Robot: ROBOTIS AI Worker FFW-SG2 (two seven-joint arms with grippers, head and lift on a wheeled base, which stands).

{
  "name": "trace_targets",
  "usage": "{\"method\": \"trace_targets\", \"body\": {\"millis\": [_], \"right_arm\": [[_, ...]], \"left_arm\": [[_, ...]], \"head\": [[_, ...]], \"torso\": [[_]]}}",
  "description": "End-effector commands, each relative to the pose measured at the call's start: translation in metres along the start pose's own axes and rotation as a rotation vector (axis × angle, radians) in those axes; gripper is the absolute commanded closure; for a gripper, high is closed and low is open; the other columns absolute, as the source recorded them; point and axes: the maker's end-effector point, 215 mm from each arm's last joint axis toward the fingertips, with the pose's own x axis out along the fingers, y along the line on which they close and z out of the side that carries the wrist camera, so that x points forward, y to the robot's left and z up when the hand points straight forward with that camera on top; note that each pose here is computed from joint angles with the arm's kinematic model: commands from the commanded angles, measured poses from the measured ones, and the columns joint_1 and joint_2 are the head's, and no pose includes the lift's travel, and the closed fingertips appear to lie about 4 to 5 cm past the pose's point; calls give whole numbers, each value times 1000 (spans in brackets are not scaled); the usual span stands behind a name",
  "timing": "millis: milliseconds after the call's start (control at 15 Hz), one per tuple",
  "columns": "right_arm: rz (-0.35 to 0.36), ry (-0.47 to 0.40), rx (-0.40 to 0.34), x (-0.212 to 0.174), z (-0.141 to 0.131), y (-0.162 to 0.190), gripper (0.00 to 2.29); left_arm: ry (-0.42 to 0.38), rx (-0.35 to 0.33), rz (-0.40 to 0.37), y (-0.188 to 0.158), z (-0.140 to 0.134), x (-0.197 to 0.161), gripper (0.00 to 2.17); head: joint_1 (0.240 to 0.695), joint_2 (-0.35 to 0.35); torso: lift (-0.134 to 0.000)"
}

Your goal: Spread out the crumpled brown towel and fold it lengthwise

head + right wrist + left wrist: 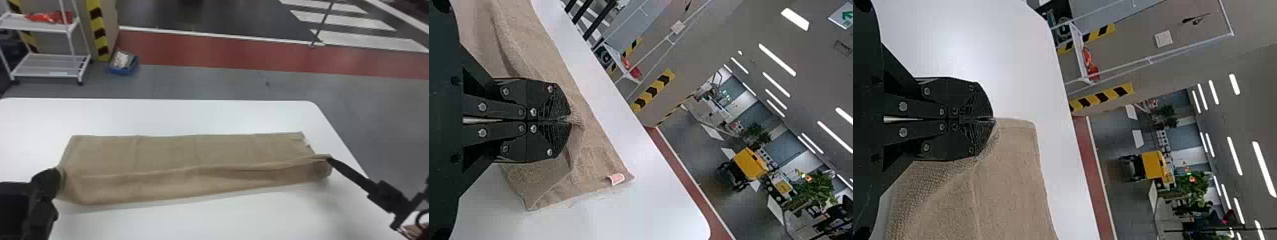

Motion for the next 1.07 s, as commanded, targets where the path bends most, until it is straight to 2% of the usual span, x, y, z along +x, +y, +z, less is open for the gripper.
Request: {"method": "trace_targets", "body": {"millis": [0,67,133,200,267,333,467,667,800,933,1000], "right_arm": [[3,2,0,7,-2,-2,1298],[3,3,-3,11,-3,-3,1298],[2,6,-4,12,-4,-4,1298],[5,11,-4,14,-6,-3,1298],[7,11,-4,14,-6,-3,1298],[4,10,-8,13,-4,-3,1298],[7,10,-6,13,-4,-3,1298],[3,5,-6,11,-3,-5,1298],[-2,4,-2,7,-4,-8,1298],[-17,-3,4,-3,-3,-14,1298],[-27,-13,0,-10,1,-18,1298]], "left_arm": [[-61,-24,-30,-20,15,9,1153],[-116,-43,-31,-22,30,6,1129],[-127,-48,-22,-21,33,5,1038],[-119,-41,15,-13,30,6,950],[-106,-3,59,-3,25,7,822],[-106,4,78,3,24,6,802],[-94,14,106,15,17,1,390],[-80,26,125,24,9,-3,377],[-21,48,117,24,-3,-2,377],[-6,54,100,19,-5,-8,377],[22,72,92,18,-15,-11,377]], "head": [[695,-219],[695,-226],[695,-231],[695,-236],[695,-237],[695,-230],[695,-214],[695,-196],[695,-191],[695,-190],[695,-198]], "torso": [[-124],[-124],[-124],[-124],[-124],[-124],[-124],[-124],[-124],[-124],[-124]]}}
